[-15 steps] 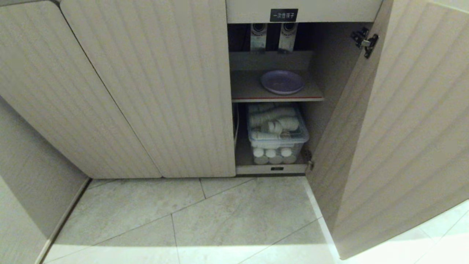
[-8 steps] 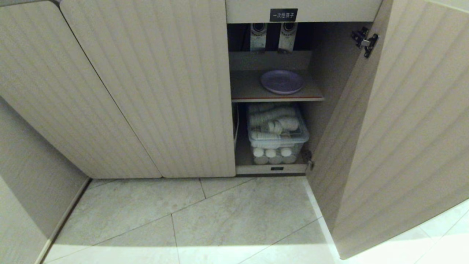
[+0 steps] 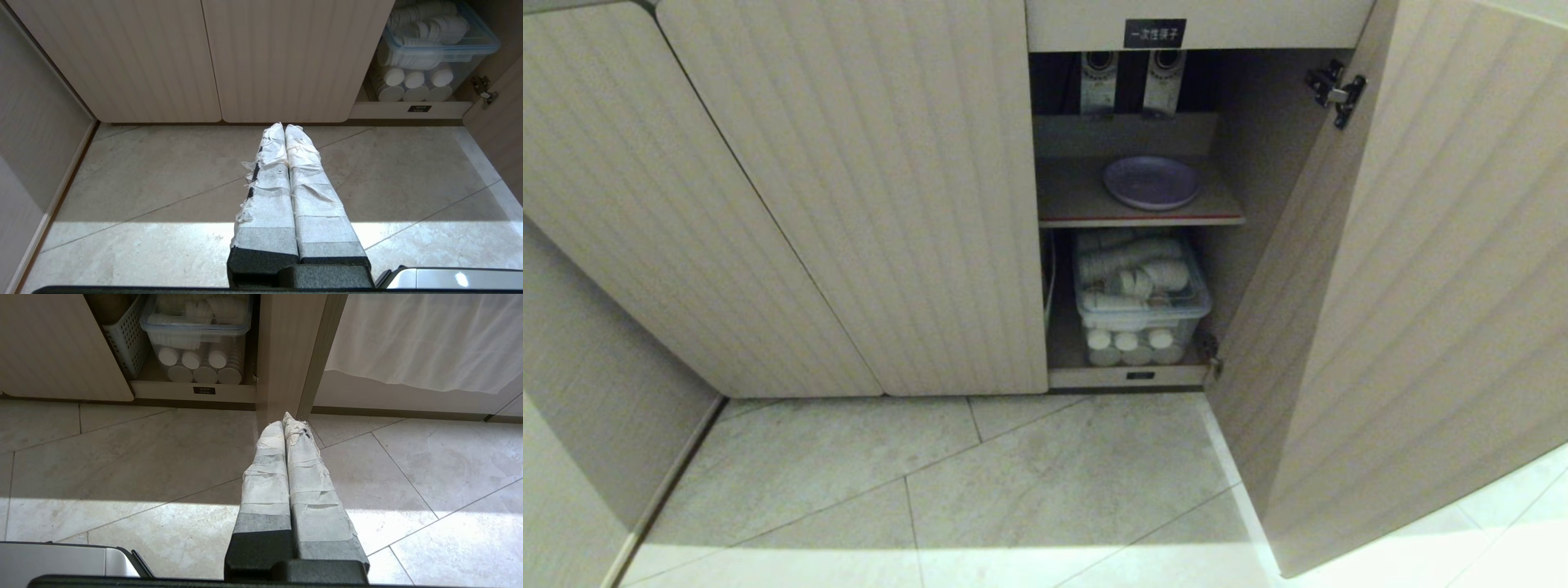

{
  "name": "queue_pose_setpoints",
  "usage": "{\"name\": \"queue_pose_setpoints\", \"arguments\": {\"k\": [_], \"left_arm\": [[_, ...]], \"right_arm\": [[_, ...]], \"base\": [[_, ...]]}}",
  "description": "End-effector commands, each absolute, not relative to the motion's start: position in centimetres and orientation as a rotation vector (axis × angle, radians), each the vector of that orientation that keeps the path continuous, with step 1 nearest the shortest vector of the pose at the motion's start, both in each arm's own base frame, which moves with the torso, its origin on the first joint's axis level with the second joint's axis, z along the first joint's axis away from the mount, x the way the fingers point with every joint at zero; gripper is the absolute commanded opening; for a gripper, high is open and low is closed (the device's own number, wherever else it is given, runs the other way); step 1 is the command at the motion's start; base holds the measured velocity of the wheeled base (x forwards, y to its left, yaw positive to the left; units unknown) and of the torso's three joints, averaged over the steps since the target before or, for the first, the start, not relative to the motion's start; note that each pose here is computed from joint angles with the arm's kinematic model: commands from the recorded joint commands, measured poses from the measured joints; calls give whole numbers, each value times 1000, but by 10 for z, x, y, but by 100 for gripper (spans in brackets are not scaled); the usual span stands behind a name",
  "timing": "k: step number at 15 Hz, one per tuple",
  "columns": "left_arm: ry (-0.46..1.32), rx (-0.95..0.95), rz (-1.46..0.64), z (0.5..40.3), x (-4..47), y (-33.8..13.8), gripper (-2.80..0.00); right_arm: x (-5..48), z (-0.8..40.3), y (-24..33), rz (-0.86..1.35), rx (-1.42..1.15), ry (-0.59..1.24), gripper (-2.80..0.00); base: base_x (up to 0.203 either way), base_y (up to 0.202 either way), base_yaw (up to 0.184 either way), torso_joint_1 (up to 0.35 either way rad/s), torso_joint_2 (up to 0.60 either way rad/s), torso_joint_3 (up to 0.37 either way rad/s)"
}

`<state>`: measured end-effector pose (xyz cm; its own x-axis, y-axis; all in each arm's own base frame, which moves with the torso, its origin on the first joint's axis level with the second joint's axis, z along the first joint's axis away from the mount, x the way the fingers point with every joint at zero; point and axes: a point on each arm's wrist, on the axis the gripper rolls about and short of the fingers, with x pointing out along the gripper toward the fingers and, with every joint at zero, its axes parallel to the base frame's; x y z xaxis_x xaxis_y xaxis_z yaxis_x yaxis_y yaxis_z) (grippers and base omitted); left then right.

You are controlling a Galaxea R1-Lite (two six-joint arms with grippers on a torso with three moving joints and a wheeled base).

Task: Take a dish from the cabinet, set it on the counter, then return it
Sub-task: Close the cabinet door

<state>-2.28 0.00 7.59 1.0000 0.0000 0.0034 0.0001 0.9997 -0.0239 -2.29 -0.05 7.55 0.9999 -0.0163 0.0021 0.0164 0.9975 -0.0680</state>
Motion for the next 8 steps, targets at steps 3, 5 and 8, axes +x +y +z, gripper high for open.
{"name": "queue_pose_setpoints", "arguments": {"k": [3,5,8], "left_arm": [[-5,-25,0,76,-23,0,-280],[-5,-25,0,76,-23,0,-280],[-5,-25,0,76,-23,0,-280]], "right_arm": [[-23,76,0,-15,-75,-2,-280],[-23,76,-1,-21,-67,-5,-280],[-22,85,-1,-47,-49,-7,-280]], "base": [[0,0,0,0,0,0],[0,0,0,0,0,0],[0,0,0,0,0,0]]}}
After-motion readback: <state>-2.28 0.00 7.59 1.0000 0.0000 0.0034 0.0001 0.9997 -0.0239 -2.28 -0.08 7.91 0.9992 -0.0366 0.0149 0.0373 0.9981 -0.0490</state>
